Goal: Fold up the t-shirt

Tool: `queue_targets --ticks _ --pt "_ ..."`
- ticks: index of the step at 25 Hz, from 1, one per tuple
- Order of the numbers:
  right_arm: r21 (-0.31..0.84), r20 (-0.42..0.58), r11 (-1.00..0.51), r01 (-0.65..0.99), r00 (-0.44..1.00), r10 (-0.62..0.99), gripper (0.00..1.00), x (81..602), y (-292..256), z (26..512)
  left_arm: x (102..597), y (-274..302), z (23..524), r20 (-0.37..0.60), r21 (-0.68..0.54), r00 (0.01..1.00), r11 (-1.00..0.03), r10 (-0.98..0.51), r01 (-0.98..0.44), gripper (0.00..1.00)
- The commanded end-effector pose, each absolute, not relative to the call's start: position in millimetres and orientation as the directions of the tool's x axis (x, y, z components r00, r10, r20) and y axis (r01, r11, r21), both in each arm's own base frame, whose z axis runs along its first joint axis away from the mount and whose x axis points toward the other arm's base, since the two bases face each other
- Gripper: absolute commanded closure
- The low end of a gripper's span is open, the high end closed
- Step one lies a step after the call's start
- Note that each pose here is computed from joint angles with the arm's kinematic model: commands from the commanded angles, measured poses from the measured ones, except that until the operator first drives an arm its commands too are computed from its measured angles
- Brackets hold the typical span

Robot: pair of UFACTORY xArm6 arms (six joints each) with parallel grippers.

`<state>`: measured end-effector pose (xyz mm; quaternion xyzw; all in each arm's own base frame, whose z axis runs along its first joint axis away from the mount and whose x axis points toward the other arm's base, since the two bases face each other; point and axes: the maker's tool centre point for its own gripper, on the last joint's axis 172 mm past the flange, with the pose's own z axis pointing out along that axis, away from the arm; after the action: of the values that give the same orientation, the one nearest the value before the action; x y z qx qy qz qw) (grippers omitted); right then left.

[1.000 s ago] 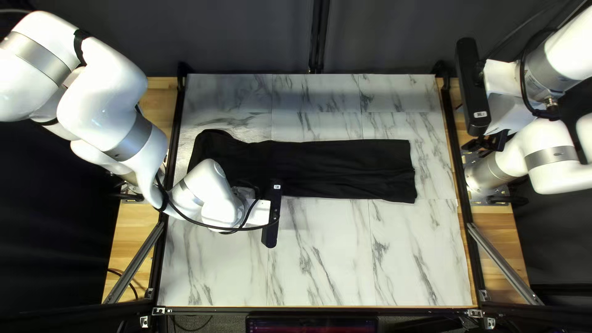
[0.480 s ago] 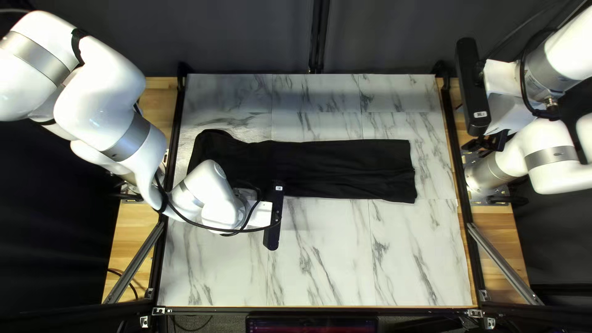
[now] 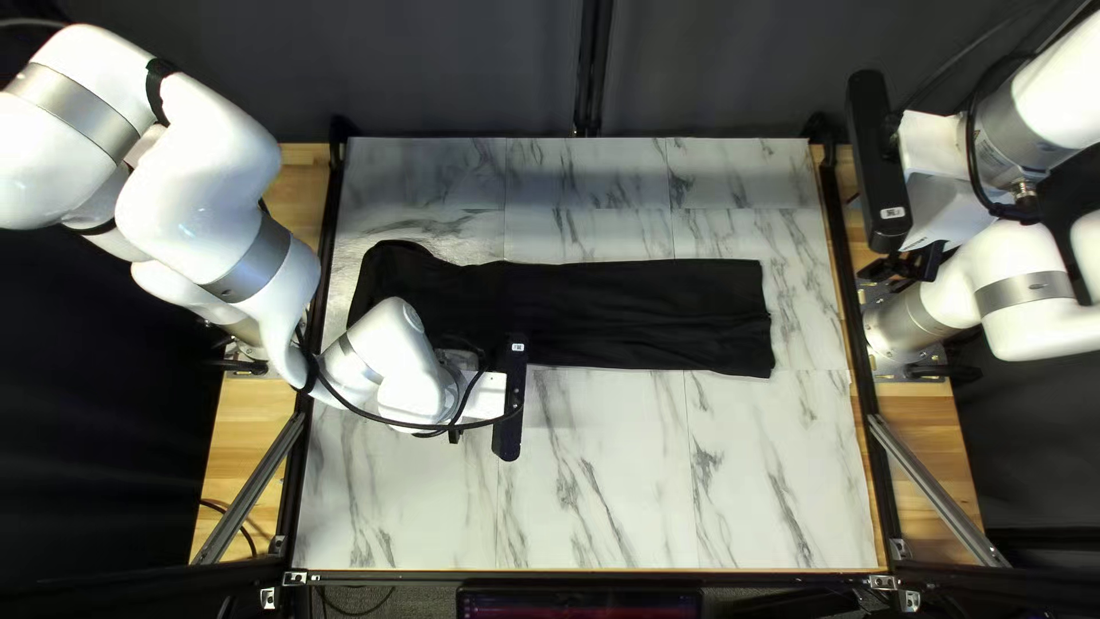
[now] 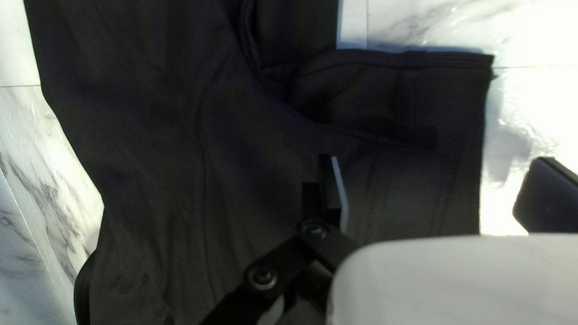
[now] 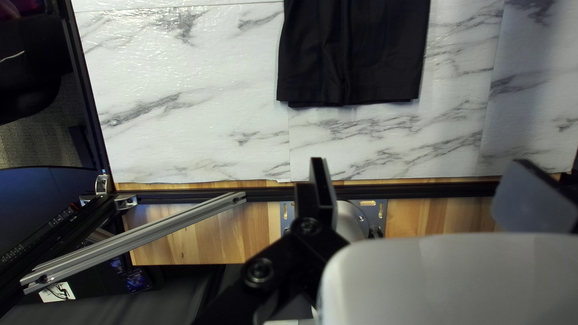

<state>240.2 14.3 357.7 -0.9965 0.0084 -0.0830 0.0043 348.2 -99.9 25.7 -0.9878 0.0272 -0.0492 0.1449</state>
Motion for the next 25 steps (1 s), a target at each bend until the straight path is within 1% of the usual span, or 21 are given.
queue_targets --ticks 1,2,6,17,22,25 --pt "-0.01 0.165 -1.0 -0.016 0.986 -0.017 0.0 240.2 14.3 357.7 347.0 -97.7 23.5 0.091 -0.287 0.994 -0.958 -0.056 -0.028 0.87" --pt "-0.01 0.165 -1.0 -0.016 0.986 -0.017 0.0 240.2 14.3 357.7 347.2 -97.5 23.1 0.091 -0.286 0.994 -0.958 -0.055 -0.027 0.94" --pt "-0.01 0.165 -1.0 -0.016 0.986 -0.017 0.0 240.2 14.3 357.7 348.7 -96.3 23.3 0.092 -0.287 0.994 -0.958 -0.051 -0.022 0.99" --pt "-0.01 0.165 -1.0 -0.016 0.986 -0.017 0.0 240.2 14.3 357.7 352.1 -93.3 29.7 0.096 -0.293 0.994 -0.956 -0.049 -0.019 1.0" --pt "-0.01 0.165 -1.0 -0.016 0.986 -0.017 0.0 240.2 14.3 357.7 347.8 -92.7 55.0 0.092 -0.313 0.995 -0.95 -0.049 -0.018 1.0" --pt "-0.01 0.165 -1.0 -0.016 0.986 -0.017 0.0 240.2 14.3 357.7 342.9 -83.4 79.1 0.08 -0.33 0.995 -0.943 -0.061 -0.032 1.0"
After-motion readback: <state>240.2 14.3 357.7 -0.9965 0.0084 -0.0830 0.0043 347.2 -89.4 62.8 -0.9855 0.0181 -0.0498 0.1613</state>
